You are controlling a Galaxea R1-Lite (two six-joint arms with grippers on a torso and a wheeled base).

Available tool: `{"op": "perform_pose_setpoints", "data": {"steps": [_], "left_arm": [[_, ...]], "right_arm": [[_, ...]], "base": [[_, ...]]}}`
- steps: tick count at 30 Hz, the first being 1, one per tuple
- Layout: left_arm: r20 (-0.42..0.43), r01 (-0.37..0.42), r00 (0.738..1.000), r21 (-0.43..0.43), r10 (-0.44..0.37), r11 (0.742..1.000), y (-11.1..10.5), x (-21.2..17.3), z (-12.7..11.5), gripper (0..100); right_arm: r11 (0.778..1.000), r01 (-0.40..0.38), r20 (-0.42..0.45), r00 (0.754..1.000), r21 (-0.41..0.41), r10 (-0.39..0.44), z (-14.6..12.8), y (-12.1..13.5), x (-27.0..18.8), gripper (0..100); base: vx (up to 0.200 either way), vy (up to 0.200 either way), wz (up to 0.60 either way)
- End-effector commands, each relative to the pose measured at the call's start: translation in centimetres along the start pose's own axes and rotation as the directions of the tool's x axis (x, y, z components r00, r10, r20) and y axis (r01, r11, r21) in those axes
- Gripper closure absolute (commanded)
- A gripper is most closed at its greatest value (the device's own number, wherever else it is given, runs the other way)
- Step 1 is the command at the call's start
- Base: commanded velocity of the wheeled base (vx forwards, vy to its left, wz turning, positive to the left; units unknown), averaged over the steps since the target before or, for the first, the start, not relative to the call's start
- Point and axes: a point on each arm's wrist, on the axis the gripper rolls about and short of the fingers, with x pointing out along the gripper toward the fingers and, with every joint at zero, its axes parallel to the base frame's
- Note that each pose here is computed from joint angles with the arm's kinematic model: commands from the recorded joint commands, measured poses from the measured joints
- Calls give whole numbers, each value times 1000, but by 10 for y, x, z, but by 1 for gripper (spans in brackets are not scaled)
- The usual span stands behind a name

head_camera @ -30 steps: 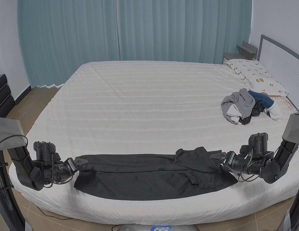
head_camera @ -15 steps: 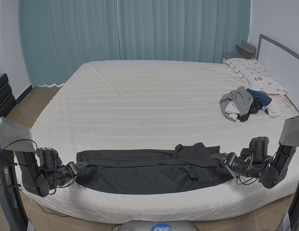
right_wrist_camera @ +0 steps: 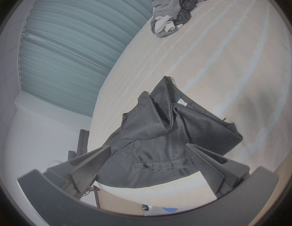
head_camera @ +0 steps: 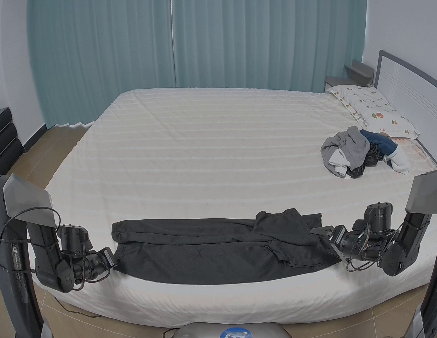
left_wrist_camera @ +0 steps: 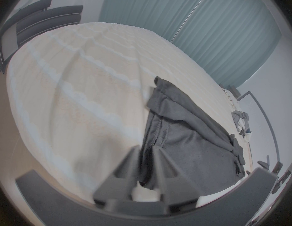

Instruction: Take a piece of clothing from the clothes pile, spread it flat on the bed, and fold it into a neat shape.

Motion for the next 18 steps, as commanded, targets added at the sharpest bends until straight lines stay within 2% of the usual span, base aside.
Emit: {"op": "perform_pose_setpoints", "data": {"steps": [1, 3, 9, 18], "left_arm": [[-21, -31, 999, 11, 32, 999, 7, -4, -5, 100], [-28, -40, 999, 24, 41, 999, 8, -6, -8, 100], [19, -150, 989, 50, 149, 987, 11, -11, -9, 100], [5, -200, 980, 87, 200, 976, 14, -17, -15, 100]], "right_arm": [[1000, 6, 7, 1000, 7, -6, 2, -3, -1, 0], [1000, 8, 7, 1000, 9, -8, 3, -4, -2, 0], [1000, 14, 12, 1000, 15, -14, 4, -6, -3, 0], [1000, 15, 9, 1000, 15, -15, 3, -6, -3, 0]], "base": [[0, 0, 0], [0, 0, 0], [0, 0, 0], [0, 0, 0]]}}
